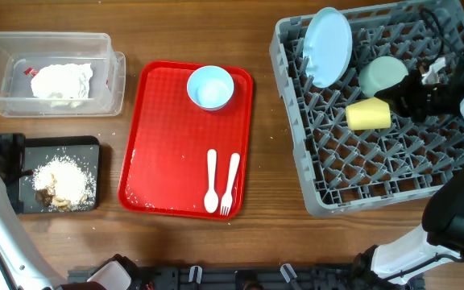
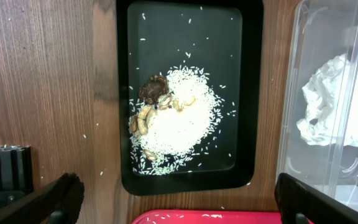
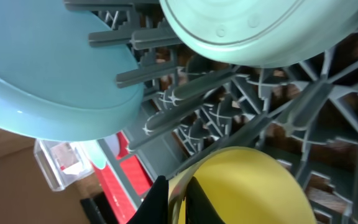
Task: Sort waste into correct bins and load items into the dishwasher rack
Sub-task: 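Lift the yellow cup and carry it into the rack, then turn the cup upside down and set it in the rack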
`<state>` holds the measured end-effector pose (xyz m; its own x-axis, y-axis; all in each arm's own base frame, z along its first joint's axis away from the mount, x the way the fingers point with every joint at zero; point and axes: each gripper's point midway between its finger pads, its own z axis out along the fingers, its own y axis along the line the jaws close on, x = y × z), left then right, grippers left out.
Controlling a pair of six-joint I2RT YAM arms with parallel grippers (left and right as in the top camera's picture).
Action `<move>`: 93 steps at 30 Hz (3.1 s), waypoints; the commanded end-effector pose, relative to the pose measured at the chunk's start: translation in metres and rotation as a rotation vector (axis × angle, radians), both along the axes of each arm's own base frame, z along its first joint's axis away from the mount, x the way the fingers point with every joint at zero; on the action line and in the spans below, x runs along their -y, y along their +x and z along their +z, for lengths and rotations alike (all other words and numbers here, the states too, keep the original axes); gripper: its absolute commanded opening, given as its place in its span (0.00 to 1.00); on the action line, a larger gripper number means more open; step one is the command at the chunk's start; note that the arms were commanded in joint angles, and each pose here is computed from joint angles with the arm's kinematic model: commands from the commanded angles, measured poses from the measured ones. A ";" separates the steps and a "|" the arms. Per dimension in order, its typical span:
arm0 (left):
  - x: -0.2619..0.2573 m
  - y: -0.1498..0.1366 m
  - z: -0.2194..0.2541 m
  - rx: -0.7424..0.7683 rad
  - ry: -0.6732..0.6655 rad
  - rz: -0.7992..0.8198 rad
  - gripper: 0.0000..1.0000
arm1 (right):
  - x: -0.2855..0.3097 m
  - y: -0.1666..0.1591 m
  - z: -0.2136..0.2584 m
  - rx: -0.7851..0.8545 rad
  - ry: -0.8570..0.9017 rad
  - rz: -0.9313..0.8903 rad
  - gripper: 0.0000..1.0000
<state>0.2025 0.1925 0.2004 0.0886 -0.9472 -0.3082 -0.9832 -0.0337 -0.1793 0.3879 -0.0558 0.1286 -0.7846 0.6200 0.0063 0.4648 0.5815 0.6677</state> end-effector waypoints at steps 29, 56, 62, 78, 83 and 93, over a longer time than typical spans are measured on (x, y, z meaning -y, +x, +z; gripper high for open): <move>-0.003 -0.003 -0.002 -0.013 0.005 0.011 1.00 | 0.116 -0.013 0.025 -0.184 -0.523 -0.291 0.43; -0.003 -0.003 -0.002 -0.013 0.005 0.011 1.00 | 0.018 -0.010 -0.001 -0.270 -0.640 -0.024 0.04; -0.003 -0.003 -0.002 -0.013 0.005 0.011 1.00 | 0.019 -0.020 -0.031 -0.368 -0.637 -0.006 0.04; -0.003 -0.003 -0.002 -0.014 0.005 0.011 1.00 | 0.045 -0.055 -0.013 -0.536 -0.781 -0.067 0.04; -0.003 -0.003 -0.002 -0.013 0.005 0.011 1.00 | 0.043 -0.069 -0.013 -0.593 -0.773 -0.061 0.04; -0.003 -0.003 -0.002 -0.013 0.005 0.011 1.00 | 0.040 -0.080 -0.001 -0.606 -0.777 -0.048 0.04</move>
